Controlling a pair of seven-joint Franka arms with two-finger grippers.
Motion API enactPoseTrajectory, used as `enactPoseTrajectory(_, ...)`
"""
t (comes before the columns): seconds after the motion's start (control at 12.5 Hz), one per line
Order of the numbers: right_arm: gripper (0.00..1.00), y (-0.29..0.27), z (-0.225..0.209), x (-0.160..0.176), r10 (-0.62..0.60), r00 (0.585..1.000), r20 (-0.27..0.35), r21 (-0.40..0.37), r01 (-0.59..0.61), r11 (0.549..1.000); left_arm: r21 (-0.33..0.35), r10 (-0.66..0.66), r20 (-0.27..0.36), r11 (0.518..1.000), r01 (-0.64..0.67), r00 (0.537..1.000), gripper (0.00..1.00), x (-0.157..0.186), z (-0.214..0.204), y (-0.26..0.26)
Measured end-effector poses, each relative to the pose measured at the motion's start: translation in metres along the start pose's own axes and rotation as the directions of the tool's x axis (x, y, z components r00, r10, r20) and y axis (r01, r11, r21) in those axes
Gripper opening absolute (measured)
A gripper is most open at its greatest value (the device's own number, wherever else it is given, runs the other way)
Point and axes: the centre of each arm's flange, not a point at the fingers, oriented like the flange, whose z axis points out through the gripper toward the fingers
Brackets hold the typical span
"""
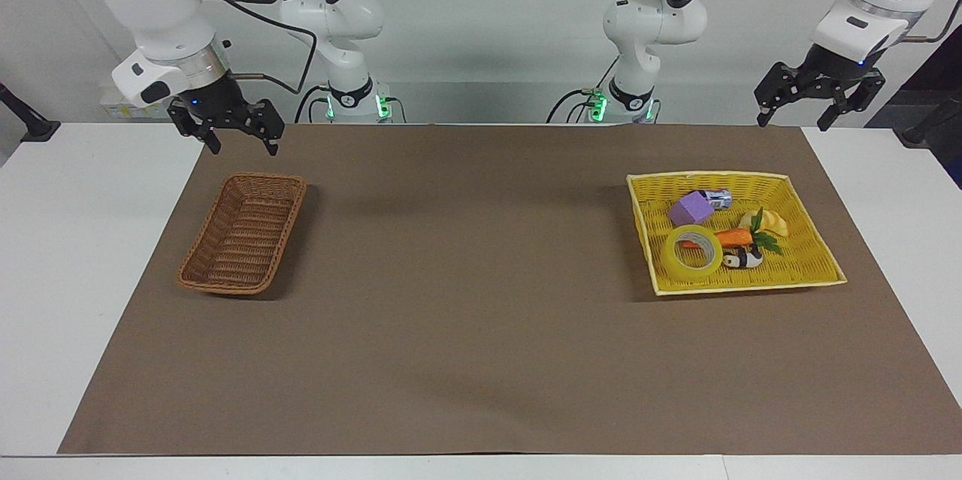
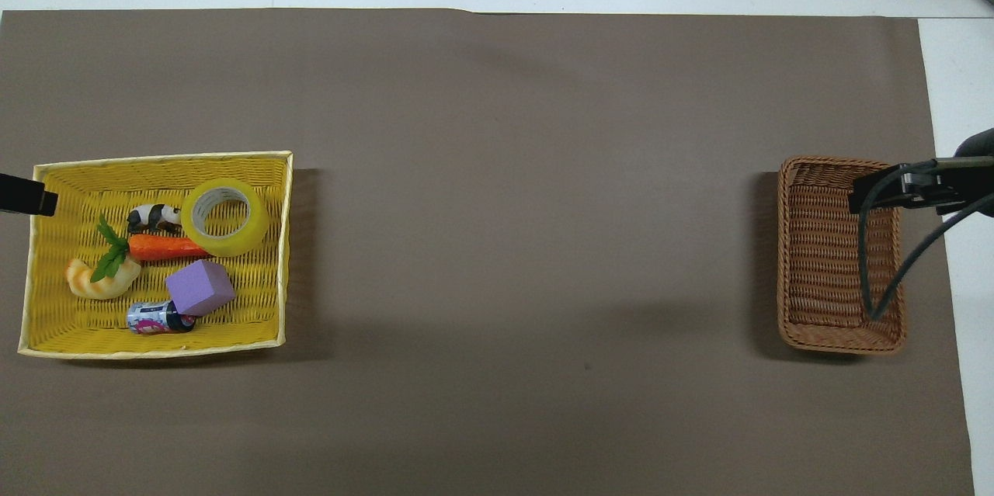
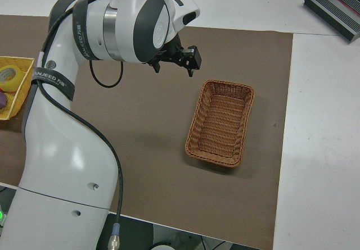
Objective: Move tape to another basket
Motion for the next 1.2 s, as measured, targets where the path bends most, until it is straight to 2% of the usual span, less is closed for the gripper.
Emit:
enactPoseTrajectory(0.4, 1.0, 0.0, 0.0, 0.0, 0.0, 1.0, 0.0, 0.0, 0.0, 1.0, 0.0, 0.003, -0.003, 1.0, -0.003, 1.0, 1.0, 0.001, 0.0, 0.001)
enactPoseTrajectory(0.72, 1.0, 0.0, 0.0, 0.0, 0.0, 1.0, 0.0, 0.0, 0.0, 1.0, 0.01, 0.002, -0.058, 1.0, -0.001, 0.998, 1.0, 0.008, 0.0, -0.001)
enactPoseTrajectory(0.96, 1.0, 0.0, 0.0, 0.0, 0.0, 1.0, 0.0, 0.0, 0.0, 1.0, 0.015, 0.0, -0.092, 1.0, 0.001, 0.996, 1.0, 0.017, 0.019, -0.004)
enactPoseTrajectory(1.2, 1.0, 0.0, 0.0, 0.0, 0.0, 1.0, 0.0, 0.0, 0.0, 1.0, 0.019, -0.005, -0.11, 1.0, 0.007, 0.994, 1.0, 0.026, 0.056, -0.009)
